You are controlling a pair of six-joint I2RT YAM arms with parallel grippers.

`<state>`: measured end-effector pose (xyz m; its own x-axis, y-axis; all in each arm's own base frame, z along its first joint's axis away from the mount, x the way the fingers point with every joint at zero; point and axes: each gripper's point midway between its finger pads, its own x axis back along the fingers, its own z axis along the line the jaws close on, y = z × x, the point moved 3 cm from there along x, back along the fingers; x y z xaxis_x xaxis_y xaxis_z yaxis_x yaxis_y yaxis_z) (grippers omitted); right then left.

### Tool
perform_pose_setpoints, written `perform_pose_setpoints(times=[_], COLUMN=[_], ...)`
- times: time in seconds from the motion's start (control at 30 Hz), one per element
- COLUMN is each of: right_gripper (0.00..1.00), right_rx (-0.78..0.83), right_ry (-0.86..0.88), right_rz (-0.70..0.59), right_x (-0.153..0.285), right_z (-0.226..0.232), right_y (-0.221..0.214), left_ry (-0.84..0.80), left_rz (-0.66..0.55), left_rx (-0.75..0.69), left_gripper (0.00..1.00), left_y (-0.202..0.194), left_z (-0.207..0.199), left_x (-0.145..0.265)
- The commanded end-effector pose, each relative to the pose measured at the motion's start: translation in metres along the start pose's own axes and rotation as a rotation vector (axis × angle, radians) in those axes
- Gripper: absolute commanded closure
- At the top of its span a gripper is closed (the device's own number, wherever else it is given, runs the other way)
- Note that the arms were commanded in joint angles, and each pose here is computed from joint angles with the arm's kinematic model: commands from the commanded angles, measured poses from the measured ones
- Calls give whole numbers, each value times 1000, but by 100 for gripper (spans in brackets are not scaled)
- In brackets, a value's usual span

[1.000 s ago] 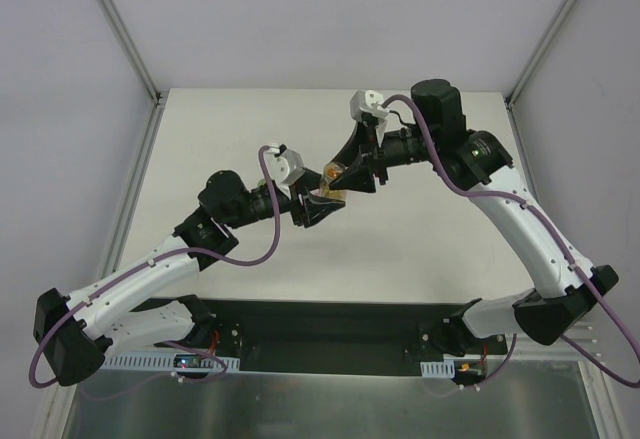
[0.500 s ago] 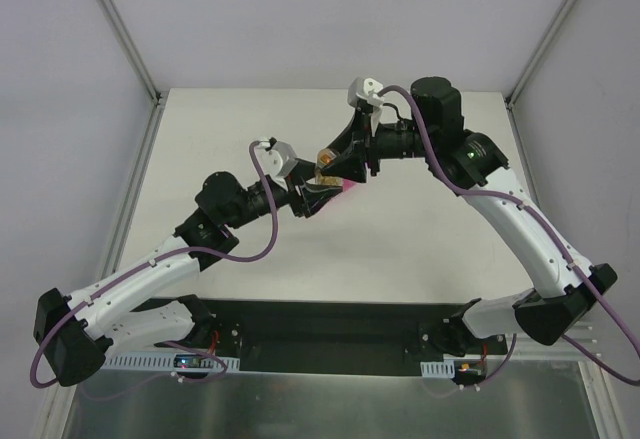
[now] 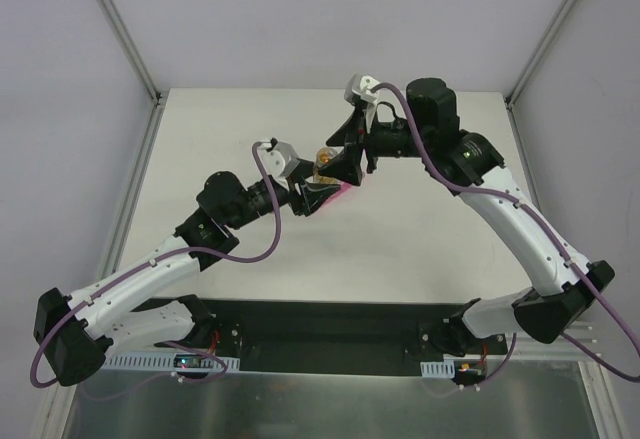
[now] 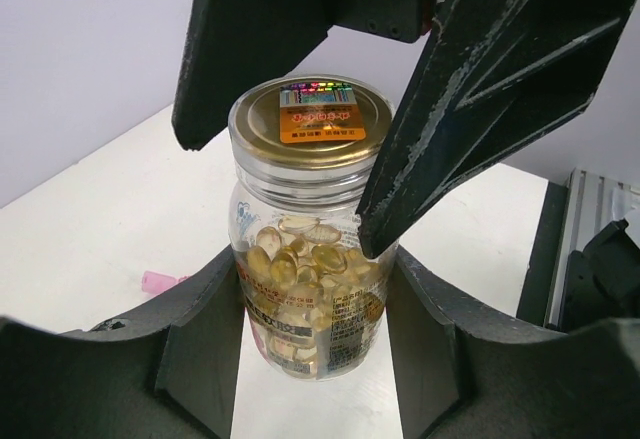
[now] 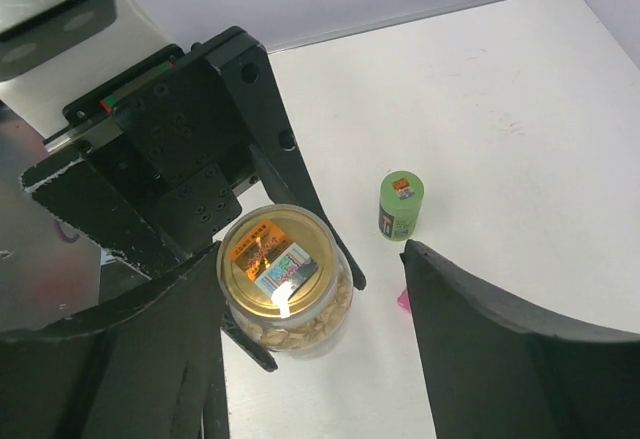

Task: Sort the pills into containers

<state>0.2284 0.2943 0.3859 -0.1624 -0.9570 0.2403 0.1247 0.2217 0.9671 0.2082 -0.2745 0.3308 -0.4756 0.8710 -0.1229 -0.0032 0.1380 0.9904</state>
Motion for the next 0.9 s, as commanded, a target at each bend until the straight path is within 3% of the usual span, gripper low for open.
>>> perform_pose_setpoints(times=[0.0, 0.13, 0.2, 0.57, 0.87], right_gripper=[24, 4, 1, 3, 2], right_rx=[0, 50, 74, 258, 207], right_ry=[-13, 69, 138, 372, 496], right_rz=[45, 20, 2, -87, -57], right_x=[0, 6, 11, 59, 53], right_z=[-6, 7, 17, 58, 79], right_y=[-12, 1, 8, 42, 23], left_ry=[-64, -123, -150, -272, -358], left_rz=[-139, -123, -110, -45, -43], left_rx=[-71, -60, -54, -19, 4], left_gripper=[90, 90, 90, 90, 90], left_y=[45, 43, 41, 36, 39], left_z=[-11, -20, -24, -43, -55], left_x=[0, 1, 2, 12, 13])
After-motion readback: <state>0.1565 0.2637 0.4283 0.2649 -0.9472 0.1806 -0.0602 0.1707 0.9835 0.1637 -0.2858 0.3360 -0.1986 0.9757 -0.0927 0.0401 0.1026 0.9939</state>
